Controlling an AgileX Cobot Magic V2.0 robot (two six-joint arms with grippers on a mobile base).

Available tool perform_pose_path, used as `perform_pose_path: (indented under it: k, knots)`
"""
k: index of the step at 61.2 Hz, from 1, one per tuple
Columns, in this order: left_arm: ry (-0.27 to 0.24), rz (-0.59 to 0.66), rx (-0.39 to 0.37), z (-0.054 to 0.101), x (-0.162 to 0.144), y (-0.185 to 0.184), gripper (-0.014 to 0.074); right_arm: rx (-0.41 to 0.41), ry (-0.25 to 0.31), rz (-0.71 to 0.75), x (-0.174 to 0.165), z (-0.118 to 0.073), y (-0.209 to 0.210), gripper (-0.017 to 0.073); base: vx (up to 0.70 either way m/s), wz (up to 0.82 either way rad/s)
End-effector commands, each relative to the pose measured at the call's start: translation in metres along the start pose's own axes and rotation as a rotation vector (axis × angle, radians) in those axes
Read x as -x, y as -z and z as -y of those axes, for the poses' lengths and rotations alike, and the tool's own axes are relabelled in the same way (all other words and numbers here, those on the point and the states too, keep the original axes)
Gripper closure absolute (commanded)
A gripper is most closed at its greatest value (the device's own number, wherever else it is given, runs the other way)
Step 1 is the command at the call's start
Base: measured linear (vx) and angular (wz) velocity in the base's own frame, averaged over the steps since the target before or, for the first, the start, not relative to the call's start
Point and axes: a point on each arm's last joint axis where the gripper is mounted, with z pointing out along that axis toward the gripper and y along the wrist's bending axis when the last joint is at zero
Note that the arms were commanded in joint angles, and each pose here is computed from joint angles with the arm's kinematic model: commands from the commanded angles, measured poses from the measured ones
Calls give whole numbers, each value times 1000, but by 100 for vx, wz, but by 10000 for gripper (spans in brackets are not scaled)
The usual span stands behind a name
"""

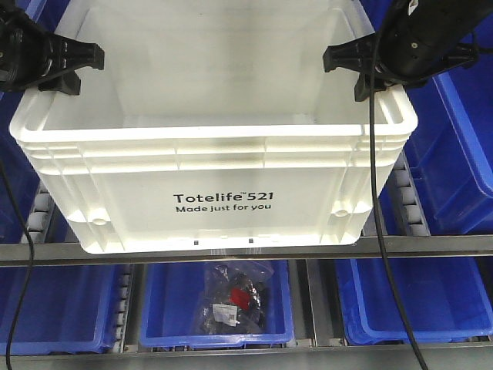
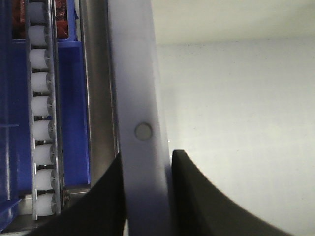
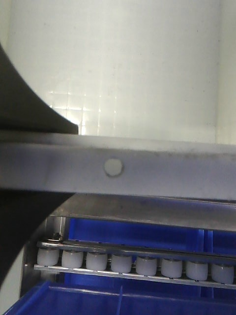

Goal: Move bin from left to right shelf
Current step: 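Lift and pull the white tote off the roller shelf toward the robot, then hold the tote with both grippers while the base turns away from the shelf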

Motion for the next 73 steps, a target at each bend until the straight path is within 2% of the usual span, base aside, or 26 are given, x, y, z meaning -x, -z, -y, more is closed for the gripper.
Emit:
perform_pose_path:
  k: [1, 31, 73]
  knots:
    - [-39, 176, -4, -1, 11, 33, 498, -36, 24, 196, 12, 9, 36, 550, -2, 1]
    - [-39, 177, -5, 0, 11, 33, 498, -39, 25, 198, 12, 9, 36, 550, -7, -1]
    - [-39, 178, -5, 0, 11, 33, 497, -39, 25, 198, 12, 9, 36, 550, -16, -15]
